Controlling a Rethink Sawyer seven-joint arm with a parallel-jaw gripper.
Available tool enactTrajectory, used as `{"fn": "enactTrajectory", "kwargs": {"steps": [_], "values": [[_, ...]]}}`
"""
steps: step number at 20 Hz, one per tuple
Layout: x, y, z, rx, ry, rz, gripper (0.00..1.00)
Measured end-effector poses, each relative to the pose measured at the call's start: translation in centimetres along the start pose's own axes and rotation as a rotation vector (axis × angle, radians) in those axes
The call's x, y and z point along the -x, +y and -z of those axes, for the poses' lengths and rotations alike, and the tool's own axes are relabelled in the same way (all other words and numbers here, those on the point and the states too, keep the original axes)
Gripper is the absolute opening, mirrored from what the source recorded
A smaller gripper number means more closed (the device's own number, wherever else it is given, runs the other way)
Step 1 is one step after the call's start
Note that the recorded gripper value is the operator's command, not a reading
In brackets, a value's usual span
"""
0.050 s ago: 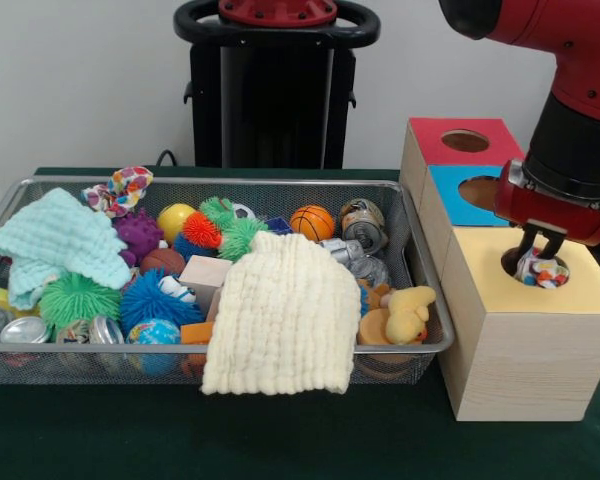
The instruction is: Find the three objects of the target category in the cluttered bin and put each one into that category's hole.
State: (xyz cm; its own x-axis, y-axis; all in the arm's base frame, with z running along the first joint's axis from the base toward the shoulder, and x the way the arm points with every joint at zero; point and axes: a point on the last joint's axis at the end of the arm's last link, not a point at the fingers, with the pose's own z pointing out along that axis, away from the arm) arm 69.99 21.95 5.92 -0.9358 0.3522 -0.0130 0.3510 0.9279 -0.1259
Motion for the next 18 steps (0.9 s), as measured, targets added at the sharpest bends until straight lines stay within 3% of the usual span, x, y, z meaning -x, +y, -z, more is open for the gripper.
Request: {"fn": "enactTrajectory", "kwargs": {"steps": [18], "values": [[0.5, 0.2, 1.6, -0.017, 0.045, 0.007, 0.00]]}}
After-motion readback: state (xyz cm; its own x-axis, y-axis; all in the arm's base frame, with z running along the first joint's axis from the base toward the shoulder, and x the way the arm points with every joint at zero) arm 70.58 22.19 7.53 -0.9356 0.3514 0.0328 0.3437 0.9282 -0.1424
